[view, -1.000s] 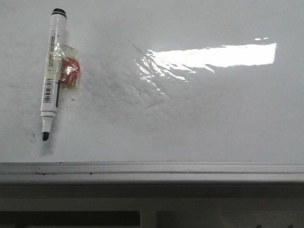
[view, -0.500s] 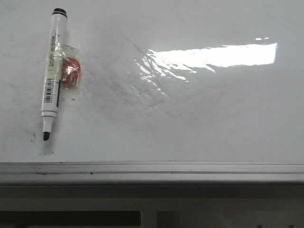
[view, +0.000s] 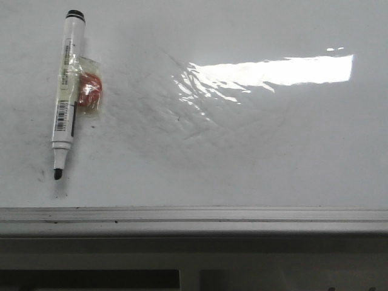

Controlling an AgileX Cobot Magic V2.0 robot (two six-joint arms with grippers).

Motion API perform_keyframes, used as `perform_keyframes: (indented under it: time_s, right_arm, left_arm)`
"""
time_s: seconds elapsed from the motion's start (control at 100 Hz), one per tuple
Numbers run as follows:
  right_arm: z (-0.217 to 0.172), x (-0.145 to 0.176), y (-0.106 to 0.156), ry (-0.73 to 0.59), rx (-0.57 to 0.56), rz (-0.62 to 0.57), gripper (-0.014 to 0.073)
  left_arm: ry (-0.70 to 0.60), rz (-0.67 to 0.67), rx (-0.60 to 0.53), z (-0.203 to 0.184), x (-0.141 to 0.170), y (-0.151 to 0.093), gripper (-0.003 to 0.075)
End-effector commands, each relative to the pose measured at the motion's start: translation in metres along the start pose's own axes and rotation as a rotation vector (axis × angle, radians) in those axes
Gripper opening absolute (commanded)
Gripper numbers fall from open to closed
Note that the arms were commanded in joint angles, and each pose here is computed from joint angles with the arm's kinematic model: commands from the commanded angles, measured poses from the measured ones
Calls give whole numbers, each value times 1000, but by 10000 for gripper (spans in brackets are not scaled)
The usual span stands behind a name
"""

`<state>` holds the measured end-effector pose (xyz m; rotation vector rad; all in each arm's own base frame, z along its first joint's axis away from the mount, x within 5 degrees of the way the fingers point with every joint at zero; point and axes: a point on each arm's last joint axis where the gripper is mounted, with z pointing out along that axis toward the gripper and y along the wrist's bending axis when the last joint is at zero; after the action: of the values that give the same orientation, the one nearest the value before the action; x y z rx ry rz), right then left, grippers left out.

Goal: Write number 8 on whiteboard

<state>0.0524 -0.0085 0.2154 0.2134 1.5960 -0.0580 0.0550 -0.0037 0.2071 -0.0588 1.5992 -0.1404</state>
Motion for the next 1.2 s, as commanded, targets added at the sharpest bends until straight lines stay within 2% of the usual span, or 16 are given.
perform_keyframes:
  time_s: [0.0, 0.1, 0.21, 0.35, 0.43, 0.55, 0.6, 0.74, 0.86, 1.04, 1.19]
  right_arm:
    - [0, -25, 3, -19, -21, -7, -63]
    - [5, -33, 5, 85, -22, -77, -63]
    - [15, -38, 6, 160, -22, -70, -64]
    - [17, -40, 6, 169, -23, -70, -64]
    - [17, -39, 6, 173, -23, -70, -64]
    - [17, -38, 6, 175, -23, -70, -64]
    - [17, -38, 6, 175, -23, -70, -64]
    - [17, -38, 6, 175, -23, -70, -64]
    - [17, -38, 6, 175, -23, -70, -64]
    - [17, -38, 6, 175, -23, -70, -64]
    - [17, -38, 6, 175, -23, -70, -64]
  left_arm:
    - [-78, -8, 8, -4, -24, -3, -21]
    - [-76, -14, 11, -3, -39, -5, -20]
    - [-70, -14, 10, -2, -44, -6, -20]
    - [-69, -12, 10, -1, -44, -6, 0]
    - [-75, -12, 9, -1, -45, -6, 98]
    - [-157, -17, 3, -1, -48, -5, 322]
    - [-163, -9, 0, 0, -48, -4, 362]
    - [-121, 3, 0, 7, -49, -5, 366]
    - [-97, 1, 56, 15, -57, -10, 367]
    - [-31, -4, 245, 31, -62, -29, 367]
    - [42, -71, 415, 44, -55, -52, 367]
